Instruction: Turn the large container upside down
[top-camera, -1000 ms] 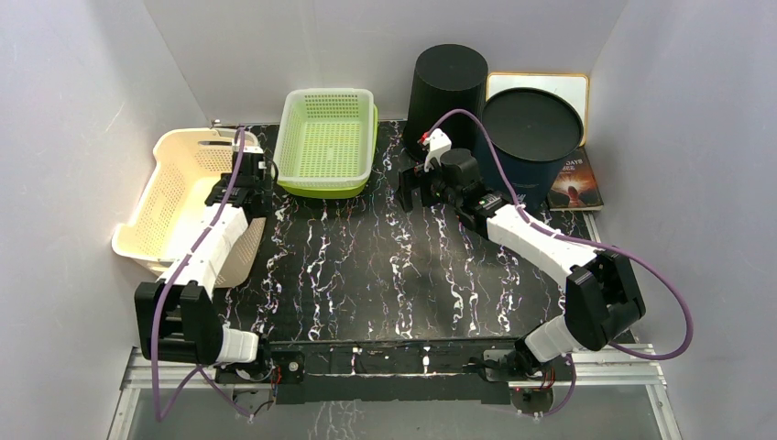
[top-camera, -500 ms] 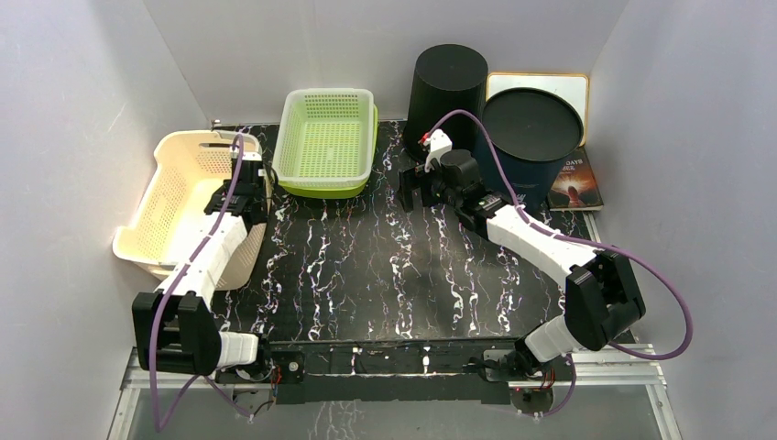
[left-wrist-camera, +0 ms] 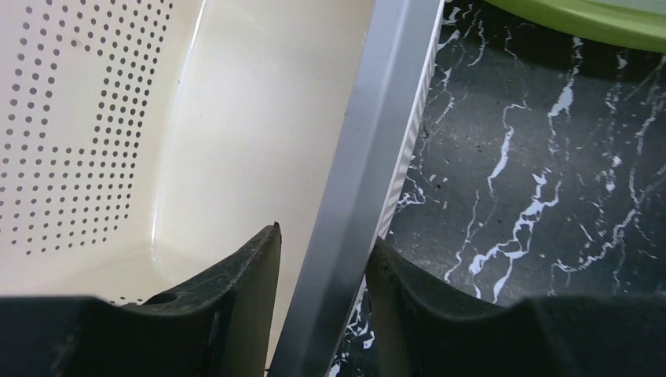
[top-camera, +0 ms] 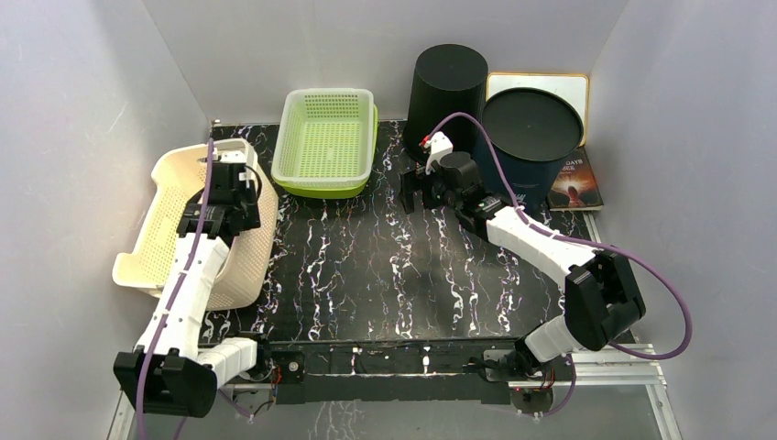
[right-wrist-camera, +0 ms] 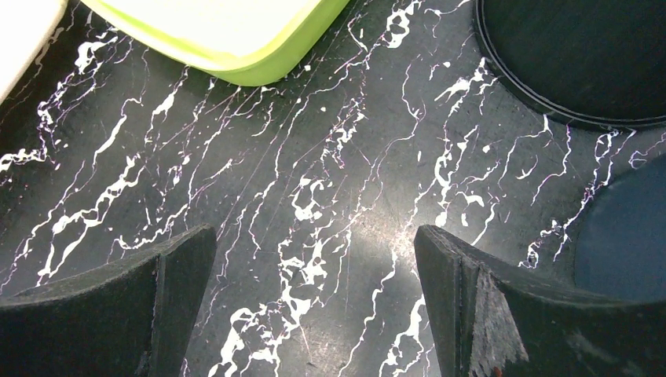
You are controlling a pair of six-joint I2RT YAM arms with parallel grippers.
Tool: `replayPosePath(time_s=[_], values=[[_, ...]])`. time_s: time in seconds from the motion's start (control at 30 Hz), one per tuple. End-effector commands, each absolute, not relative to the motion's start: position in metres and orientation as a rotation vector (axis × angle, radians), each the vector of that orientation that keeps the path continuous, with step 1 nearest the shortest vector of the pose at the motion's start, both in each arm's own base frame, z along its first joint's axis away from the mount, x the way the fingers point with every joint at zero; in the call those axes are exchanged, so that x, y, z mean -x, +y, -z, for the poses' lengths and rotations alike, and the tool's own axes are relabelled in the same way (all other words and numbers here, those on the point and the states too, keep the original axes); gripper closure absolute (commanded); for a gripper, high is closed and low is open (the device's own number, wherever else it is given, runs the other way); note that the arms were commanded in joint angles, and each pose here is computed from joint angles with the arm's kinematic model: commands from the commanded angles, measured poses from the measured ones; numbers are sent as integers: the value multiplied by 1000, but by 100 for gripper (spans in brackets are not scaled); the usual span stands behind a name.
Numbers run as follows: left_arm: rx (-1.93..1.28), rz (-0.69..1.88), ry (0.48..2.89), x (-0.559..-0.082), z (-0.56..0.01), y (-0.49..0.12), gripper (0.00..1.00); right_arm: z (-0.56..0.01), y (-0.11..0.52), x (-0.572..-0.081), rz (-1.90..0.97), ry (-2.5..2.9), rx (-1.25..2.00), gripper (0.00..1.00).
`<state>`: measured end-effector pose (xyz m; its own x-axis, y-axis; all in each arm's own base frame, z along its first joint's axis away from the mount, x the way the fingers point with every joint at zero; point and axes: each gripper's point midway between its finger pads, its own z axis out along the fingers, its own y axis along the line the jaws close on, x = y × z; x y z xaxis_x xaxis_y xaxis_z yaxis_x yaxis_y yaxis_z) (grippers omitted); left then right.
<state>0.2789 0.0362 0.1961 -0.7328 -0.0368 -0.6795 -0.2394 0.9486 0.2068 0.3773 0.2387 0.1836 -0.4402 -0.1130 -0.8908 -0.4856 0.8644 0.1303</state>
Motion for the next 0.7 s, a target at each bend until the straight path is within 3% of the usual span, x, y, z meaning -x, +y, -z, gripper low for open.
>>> replayPosePath(time_s=[0.0, 0.13, 0.17, 0.23, 0.3, 0.5, 0.57, 0.67], values=[[179, -262, 2363, -268, -214, 24, 100, -215, 242, -384, -474, 1897, 421, 2], [173, -185, 2436, -259, -187, 12, 97, -214, 241, -383, -467, 1904, 422, 2], [178, -168, 2445, -258, -181, 10, 89, -214, 240, -383, -463, 1905, 420, 2], [183, -126, 2450, -256, -173, 4, 84, -215, 239, -382, -459, 1906, 418, 2], [185, -91, 2450, -255, -168, 0, 65, -216, 238, -382, -459, 1908, 412, 2], [147, -15, 2393, -260, -187, -10, 46, -221, 238, -382, -466, 1922, 394, 2], [133, -21, 2397, -261, -189, -10, 45, -224, 240, -382, -481, 1912, 385, 2], [136, -61, 2440, -259, -178, -6, 55, -226, 240, -383, -484, 1905, 376, 2]])
